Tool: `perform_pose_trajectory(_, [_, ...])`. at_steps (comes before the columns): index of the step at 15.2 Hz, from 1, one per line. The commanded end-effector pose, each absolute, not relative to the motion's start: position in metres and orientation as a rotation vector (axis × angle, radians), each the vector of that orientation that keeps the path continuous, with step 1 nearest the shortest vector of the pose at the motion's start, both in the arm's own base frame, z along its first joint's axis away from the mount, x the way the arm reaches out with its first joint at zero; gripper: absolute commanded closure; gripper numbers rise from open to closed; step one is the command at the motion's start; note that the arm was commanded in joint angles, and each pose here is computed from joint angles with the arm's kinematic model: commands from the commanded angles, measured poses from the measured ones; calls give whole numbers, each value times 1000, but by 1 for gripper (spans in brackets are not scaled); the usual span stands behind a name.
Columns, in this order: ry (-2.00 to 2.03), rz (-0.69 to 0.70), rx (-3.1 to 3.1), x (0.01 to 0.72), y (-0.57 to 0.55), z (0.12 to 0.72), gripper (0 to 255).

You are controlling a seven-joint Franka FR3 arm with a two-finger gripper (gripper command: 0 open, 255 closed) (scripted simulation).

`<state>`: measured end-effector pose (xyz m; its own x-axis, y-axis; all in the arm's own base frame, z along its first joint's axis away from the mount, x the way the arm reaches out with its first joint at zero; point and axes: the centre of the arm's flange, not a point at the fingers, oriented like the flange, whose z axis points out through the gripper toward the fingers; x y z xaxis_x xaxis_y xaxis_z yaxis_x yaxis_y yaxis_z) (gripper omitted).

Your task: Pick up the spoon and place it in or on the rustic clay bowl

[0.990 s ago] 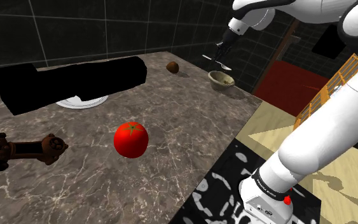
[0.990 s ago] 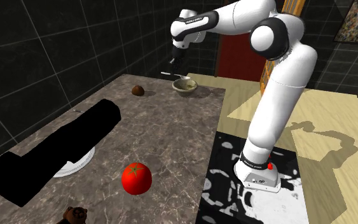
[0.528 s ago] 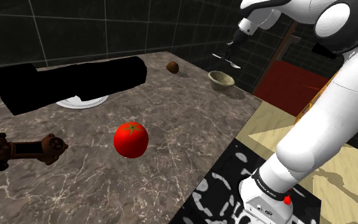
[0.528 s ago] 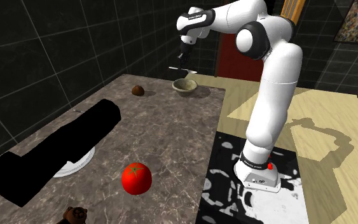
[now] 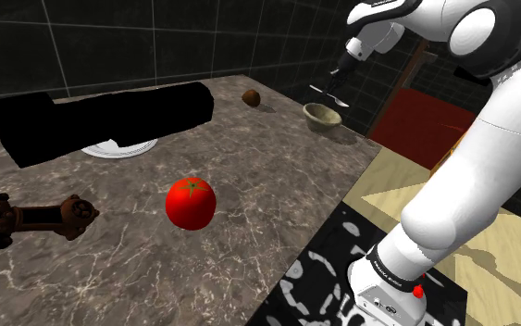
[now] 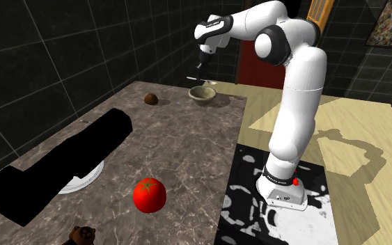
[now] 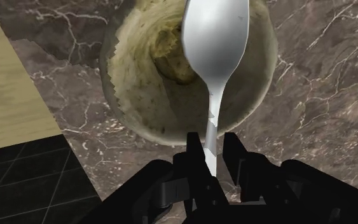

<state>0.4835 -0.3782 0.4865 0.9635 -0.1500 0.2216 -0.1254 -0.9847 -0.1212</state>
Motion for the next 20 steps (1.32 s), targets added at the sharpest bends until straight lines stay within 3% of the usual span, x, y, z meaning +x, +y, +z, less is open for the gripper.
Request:
perform_pose_trajectory(1, [212,-352,-3008,484,-379,476,255])
perform_pose_trajectory(8, [212,-352,-3008,484,-379,435,255])
perform_pose_trajectory(16, [212,-352,-3008,484,-379,435,255])
perform_pose_trajectory(17, [212,-352,-3008,484,-379,435,0])
perform_pose_trajectory(20, [212,-352,-3008,484,-379,435,0])
